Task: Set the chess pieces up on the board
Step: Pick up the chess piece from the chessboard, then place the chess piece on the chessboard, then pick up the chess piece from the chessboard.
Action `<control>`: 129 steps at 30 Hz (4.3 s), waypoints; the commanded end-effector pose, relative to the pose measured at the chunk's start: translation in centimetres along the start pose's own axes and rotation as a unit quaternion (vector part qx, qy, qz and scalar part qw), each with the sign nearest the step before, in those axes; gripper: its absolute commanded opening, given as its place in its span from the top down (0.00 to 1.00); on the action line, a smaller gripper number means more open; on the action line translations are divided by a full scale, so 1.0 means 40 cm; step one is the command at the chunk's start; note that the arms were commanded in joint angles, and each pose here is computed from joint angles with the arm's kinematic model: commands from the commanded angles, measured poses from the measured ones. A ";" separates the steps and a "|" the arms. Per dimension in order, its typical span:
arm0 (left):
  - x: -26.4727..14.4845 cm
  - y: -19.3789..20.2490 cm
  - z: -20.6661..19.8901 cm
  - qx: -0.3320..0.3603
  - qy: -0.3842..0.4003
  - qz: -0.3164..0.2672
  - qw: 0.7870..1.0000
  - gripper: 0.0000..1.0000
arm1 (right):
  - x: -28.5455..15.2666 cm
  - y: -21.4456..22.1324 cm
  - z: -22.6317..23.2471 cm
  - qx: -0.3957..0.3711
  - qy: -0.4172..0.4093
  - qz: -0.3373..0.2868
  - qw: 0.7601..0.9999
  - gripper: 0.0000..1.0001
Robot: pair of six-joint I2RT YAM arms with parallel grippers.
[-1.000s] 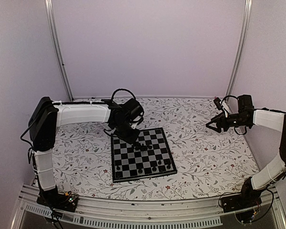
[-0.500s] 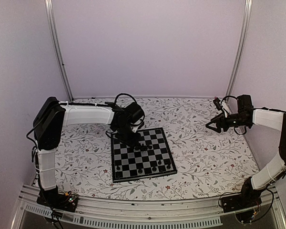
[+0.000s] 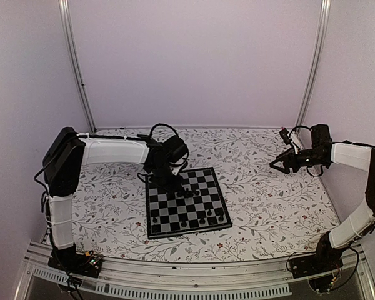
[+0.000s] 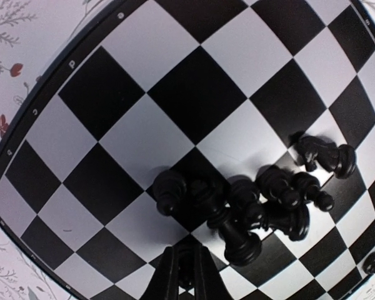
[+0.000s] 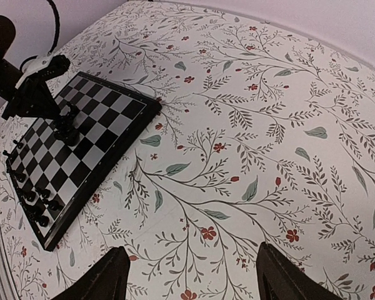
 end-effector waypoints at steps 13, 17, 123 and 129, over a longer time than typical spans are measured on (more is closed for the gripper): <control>-0.135 0.176 -0.023 0.051 0.040 0.028 0.997 0.96 | 0.011 -0.015 0.002 -0.003 -0.021 -0.006 1.000 0.27; -0.123 0.225 -0.032 0.066 0.054 0.059 0.995 0.96 | 0.013 -0.015 0.004 -0.002 -0.024 -0.005 1.000 0.27; 0.023 -0.104 0.018 -0.011 -0.038 -0.022 0.999 0.89 | 0.039 0.018 0.003 0.006 -0.047 0.024 0.999 0.26; -0.062 -0.093 0.023 -0.023 -0.047 -0.043 0.998 0.93 | 0.039 0.017 0.003 0.006 -0.048 0.023 0.999 0.26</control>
Point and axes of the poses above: each gripper's point midway between its finger pads, its own x axis out along the fingers, its own z axis along the line the jaws close on, y = z × x, the point moved 6 cm from there along -x, back along the fingers, and after that the axes turned 11 degrees about -x, right-handed, at the moved point
